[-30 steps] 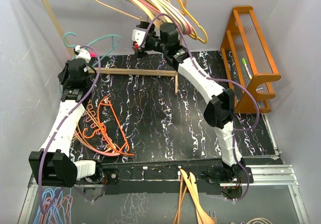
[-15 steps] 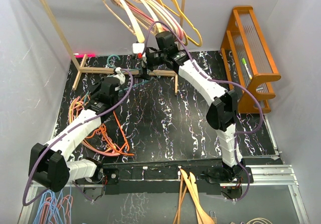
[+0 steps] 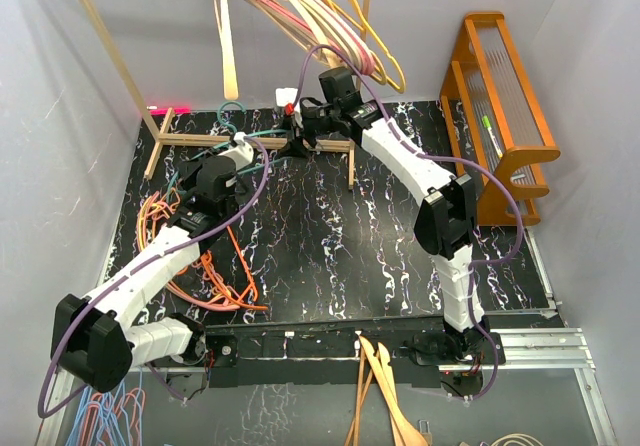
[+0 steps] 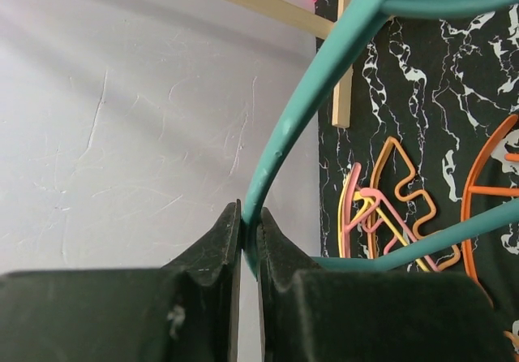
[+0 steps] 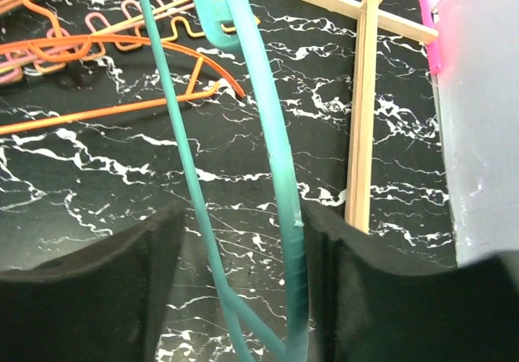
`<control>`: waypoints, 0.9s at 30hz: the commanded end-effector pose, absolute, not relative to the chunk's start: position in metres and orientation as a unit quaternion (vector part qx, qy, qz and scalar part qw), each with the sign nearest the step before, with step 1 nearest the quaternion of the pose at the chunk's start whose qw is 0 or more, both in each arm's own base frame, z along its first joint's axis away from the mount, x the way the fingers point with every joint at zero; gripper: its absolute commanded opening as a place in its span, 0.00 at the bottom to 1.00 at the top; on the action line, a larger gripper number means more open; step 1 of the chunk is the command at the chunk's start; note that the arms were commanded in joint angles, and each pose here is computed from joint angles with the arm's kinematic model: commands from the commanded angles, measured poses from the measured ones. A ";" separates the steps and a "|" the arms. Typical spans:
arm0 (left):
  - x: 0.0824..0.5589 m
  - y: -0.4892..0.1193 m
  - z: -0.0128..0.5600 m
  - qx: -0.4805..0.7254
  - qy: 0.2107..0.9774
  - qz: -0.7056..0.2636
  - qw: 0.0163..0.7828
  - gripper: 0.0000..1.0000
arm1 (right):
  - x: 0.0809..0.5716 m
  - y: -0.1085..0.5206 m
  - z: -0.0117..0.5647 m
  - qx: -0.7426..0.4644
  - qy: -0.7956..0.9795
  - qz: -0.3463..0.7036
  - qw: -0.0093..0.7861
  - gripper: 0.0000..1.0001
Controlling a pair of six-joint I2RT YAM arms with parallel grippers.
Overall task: Organize the hangers
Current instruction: Adjust the hanger on the clothesline.
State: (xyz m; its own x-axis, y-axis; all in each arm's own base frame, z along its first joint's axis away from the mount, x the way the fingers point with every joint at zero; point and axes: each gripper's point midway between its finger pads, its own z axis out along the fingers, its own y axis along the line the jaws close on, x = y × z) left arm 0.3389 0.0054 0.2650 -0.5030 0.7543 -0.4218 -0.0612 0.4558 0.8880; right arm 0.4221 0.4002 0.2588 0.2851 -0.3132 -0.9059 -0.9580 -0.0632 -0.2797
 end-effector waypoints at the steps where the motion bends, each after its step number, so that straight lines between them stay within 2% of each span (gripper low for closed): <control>1: 0.339 0.000 0.273 0.225 0.726 0.453 0.466 0.00 | 0.421 0.406 0.267 -0.642 0.477 0.352 0.486 0.42; 2: 0.339 -0.001 0.271 0.227 0.727 0.449 0.467 0.00 | 0.422 0.406 0.266 -0.640 0.477 0.352 0.489 0.23; 3: 0.340 -0.005 0.269 0.231 0.729 0.438 0.472 0.00 | 0.424 0.404 0.267 -0.638 0.477 0.350 0.492 0.10; 4: 0.340 -0.011 0.263 0.246 0.736 0.417 0.474 0.00 | 0.425 0.403 0.266 -0.638 0.475 0.351 0.495 0.08; 6: 0.339 -0.037 0.237 0.312 0.759 0.328 0.467 0.00 | 0.428 0.391 0.265 -0.637 0.466 0.350 0.505 0.08; 9: 0.317 -0.085 0.214 0.390 0.786 0.161 0.451 0.28 | 0.424 0.362 0.258 -0.642 0.433 0.369 0.514 0.08; 11: 0.307 -0.107 0.215 0.407 0.781 0.065 0.470 0.47 | 0.423 0.341 0.249 -0.640 0.432 0.387 0.505 0.08; 14: 0.311 -0.106 0.234 0.358 0.771 -0.034 0.525 0.64 | 0.415 0.310 0.234 -0.650 0.424 0.394 0.493 0.08; 17: 0.311 -0.121 0.247 0.347 0.759 -0.136 0.534 0.69 | 0.403 0.281 0.226 -0.656 0.423 0.384 0.494 0.08; 21: 0.318 -0.148 0.235 0.344 0.780 -0.259 0.454 0.71 | 0.386 0.247 0.215 -0.657 0.430 0.368 0.499 0.08; 26: 0.326 -0.171 0.243 0.318 0.767 -0.421 0.366 0.72 | 0.374 0.216 0.207 -0.652 0.441 0.349 0.508 0.08; 27: 0.325 -0.176 0.244 0.312 0.763 -0.449 0.346 0.76 | 0.374 0.212 0.206 -0.650 0.443 0.347 0.510 0.08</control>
